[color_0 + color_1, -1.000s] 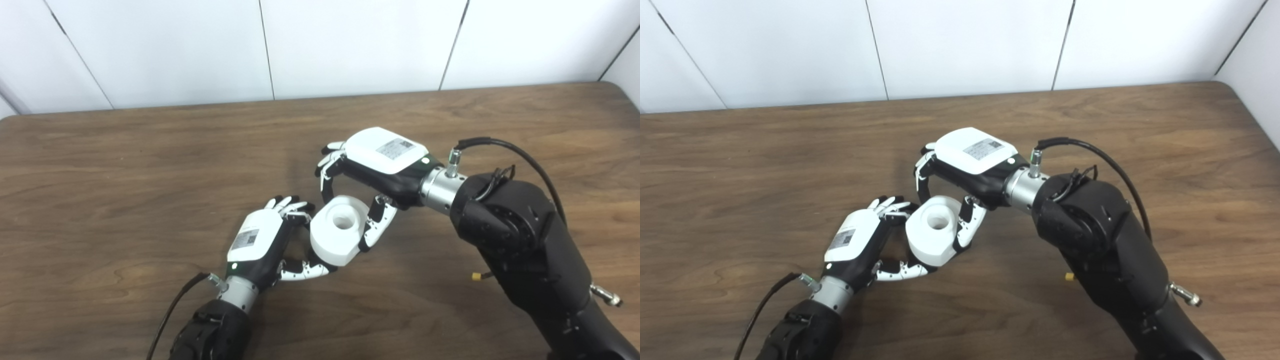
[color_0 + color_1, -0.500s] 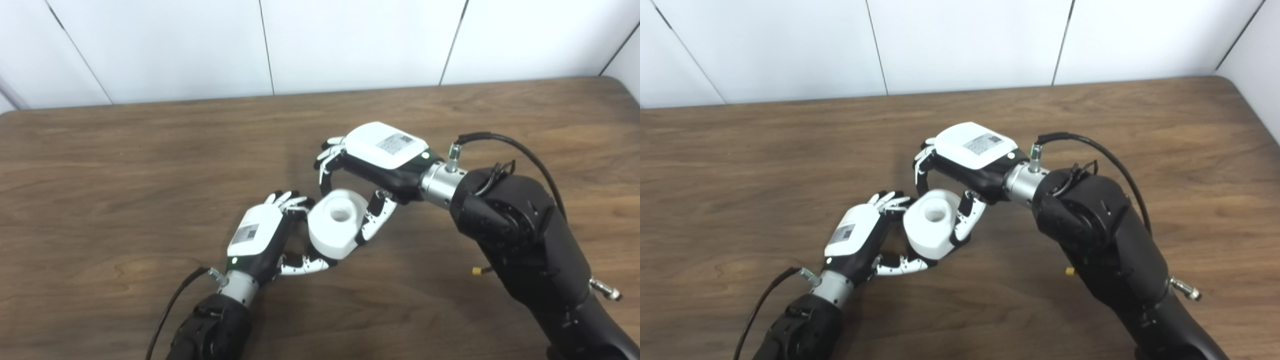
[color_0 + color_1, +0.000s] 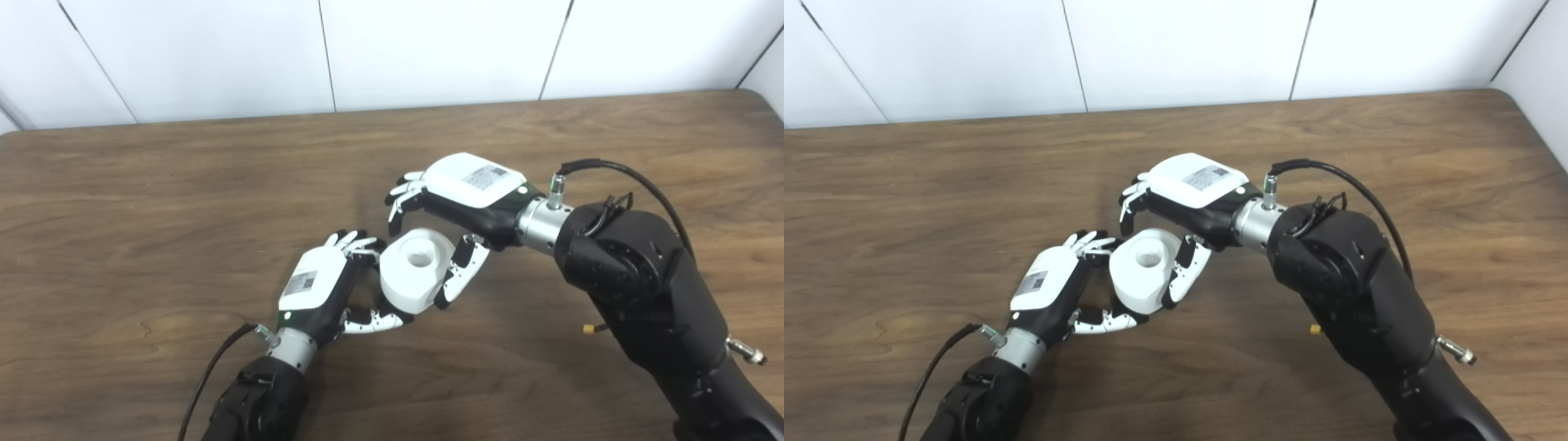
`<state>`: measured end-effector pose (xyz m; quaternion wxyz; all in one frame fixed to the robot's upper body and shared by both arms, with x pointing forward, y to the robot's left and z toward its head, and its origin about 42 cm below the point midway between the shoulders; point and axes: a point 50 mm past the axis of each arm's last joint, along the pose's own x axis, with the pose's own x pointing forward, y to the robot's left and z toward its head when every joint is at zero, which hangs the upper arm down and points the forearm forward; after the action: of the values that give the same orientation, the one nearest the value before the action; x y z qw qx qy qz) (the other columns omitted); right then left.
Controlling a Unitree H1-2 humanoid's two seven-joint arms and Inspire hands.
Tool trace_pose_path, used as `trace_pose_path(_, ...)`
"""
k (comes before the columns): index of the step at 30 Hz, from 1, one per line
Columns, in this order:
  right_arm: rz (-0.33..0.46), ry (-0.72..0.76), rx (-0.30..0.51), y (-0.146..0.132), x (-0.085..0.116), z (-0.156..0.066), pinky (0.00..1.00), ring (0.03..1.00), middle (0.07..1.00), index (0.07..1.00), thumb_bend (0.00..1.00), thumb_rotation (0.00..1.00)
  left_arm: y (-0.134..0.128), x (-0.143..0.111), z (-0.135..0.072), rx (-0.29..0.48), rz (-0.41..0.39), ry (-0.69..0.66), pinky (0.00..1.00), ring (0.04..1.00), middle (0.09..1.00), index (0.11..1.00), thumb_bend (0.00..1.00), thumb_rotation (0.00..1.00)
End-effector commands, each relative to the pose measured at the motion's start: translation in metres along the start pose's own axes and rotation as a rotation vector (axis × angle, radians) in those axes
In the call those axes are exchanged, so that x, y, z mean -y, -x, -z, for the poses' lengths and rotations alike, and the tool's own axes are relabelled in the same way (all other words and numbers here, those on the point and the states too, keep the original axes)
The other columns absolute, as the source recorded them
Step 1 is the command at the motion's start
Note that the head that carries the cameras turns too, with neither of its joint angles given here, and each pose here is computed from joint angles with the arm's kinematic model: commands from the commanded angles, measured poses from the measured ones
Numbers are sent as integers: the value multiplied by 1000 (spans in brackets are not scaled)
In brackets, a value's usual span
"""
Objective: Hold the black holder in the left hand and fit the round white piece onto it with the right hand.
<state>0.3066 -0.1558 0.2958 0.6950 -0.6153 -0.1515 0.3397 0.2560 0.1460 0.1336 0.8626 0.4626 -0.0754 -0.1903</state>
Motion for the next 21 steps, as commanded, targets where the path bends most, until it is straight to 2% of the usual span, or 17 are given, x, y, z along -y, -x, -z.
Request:
trace_pose_path(1,59,40,14,5,21,-5,824,955,897,743,1000,304,2,10,2,-10,73,-4,972,928,822,488,517,55)
trace_pose_path(9,49,48,3,7,32,-5,874,1000,986,887,1000,338,1,10,3,-17,81,-7,981,931,824,488,518,55)
trace_pose_path(21,-12,62,-22,11,41,-2,941,1000,1000,938,1000,389,1,11,6,-19,78,-1,977,928,819,488,518,54)
